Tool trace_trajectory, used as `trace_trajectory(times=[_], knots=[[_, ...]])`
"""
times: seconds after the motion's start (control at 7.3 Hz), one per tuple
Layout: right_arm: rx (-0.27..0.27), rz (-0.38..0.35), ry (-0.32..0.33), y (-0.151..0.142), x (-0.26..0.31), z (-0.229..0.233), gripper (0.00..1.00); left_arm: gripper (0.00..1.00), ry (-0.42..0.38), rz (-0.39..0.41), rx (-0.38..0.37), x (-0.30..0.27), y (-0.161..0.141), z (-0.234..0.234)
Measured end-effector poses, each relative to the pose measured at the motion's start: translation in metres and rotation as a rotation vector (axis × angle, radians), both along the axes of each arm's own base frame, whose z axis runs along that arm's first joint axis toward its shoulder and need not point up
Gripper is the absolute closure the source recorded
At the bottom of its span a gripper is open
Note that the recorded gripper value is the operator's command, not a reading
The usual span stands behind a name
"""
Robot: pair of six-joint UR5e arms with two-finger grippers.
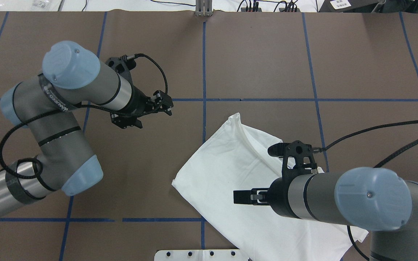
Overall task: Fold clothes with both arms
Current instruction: 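Lift and swing the shirt with the right gripper while the left gripper approaches, then turn the shirt lengthwise with the right gripper while the left arm withdraws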
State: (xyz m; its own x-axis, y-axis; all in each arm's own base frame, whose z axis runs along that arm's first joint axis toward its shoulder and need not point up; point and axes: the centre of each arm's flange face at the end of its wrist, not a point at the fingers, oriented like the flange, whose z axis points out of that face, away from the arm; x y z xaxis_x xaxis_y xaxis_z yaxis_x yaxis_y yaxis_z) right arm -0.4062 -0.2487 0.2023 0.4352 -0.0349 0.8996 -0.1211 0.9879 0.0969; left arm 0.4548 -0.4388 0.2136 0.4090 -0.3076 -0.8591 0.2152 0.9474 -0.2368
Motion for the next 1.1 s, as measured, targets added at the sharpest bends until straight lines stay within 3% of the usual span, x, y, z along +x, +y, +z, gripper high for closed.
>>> trace_trajectory(times=[0.27,0.41,0.69,1.1], knots=[[0.007,0.070,-0.029,-0.031,0.019,-0.013,0.00,0.01,0.008,0.026,-0.161,0.049,0.070,-0.004],[0.007,0.082,-0.034,-0.037,0.023,-0.015,0.00,0.01,-0.015,0.023,-0.199,0.074,0.090,0.003],[0.005,0.089,-0.041,-0.042,0.029,-0.016,0.00,0.03,-0.069,0.002,-0.221,0.110,0.097,0.023],[-0.012,0.090,-0.051,-0.055,0.042,-0.017,0.00,0.13,-0.083,0.018,-0.223,0.127,0.108,0.026]])
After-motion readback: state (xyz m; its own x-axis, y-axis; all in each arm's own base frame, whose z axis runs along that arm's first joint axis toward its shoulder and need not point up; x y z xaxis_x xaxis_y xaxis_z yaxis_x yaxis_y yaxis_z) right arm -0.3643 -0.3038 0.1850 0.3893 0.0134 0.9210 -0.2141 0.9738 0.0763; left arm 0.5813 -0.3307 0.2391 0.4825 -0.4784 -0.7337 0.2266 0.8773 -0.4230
